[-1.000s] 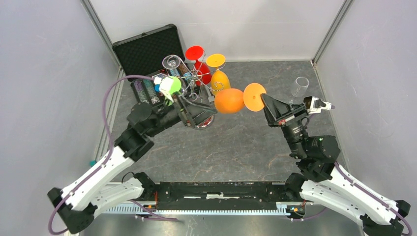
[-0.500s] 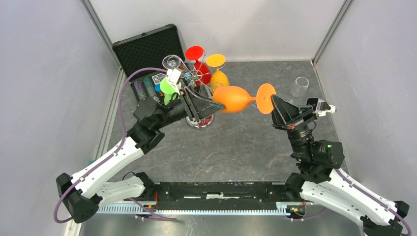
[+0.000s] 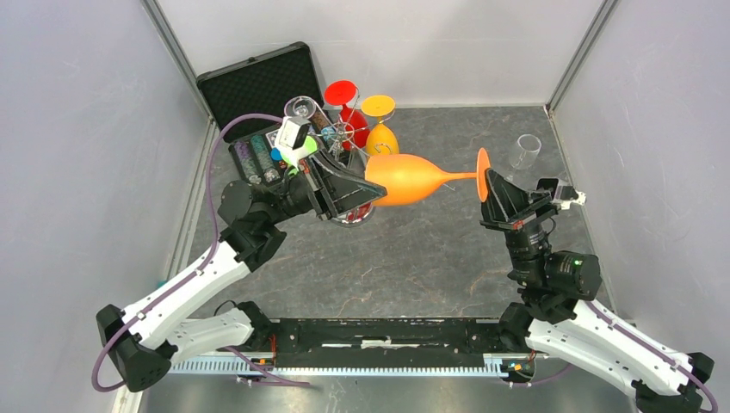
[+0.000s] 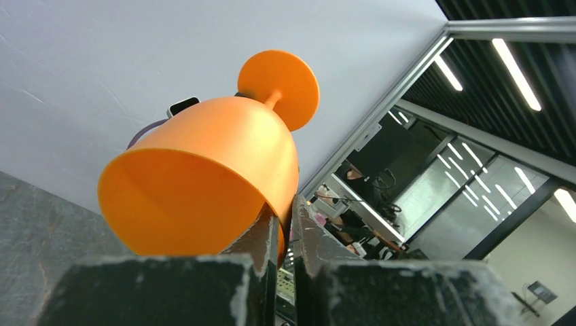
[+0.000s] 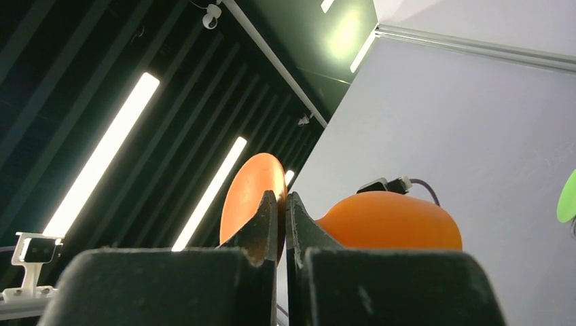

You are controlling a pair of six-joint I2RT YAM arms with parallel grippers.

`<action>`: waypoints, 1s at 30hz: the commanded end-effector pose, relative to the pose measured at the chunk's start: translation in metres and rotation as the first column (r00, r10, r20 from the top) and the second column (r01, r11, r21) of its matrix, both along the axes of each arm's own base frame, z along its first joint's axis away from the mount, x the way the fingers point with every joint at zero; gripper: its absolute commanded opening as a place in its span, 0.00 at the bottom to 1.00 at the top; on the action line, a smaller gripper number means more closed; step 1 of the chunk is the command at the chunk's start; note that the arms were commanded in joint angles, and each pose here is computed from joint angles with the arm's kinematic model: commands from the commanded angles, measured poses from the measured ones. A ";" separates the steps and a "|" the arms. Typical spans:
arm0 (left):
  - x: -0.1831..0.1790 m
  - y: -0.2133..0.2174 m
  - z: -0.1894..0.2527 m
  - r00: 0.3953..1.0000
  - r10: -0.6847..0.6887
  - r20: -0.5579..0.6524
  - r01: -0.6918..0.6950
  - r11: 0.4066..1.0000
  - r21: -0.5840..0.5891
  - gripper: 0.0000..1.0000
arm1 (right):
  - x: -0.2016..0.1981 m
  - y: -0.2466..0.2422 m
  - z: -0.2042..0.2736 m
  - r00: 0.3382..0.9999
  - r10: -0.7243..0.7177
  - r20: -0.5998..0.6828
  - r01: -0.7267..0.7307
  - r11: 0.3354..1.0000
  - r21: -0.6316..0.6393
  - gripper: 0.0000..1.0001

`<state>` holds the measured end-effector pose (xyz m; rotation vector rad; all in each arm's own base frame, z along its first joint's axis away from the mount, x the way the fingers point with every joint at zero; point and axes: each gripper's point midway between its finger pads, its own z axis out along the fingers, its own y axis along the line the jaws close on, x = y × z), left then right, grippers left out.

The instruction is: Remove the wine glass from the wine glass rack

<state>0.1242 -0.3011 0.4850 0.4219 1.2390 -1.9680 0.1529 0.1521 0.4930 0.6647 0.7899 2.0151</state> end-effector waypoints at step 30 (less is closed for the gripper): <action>0.142 -0.106 -0.058 0.856 0.290 0.428 -0.517 0.509 0.688 0.02 | 0.061 -0.117 -0.214 0.536 -0.833 0.137 0.165 -0.056 -0.985 0.64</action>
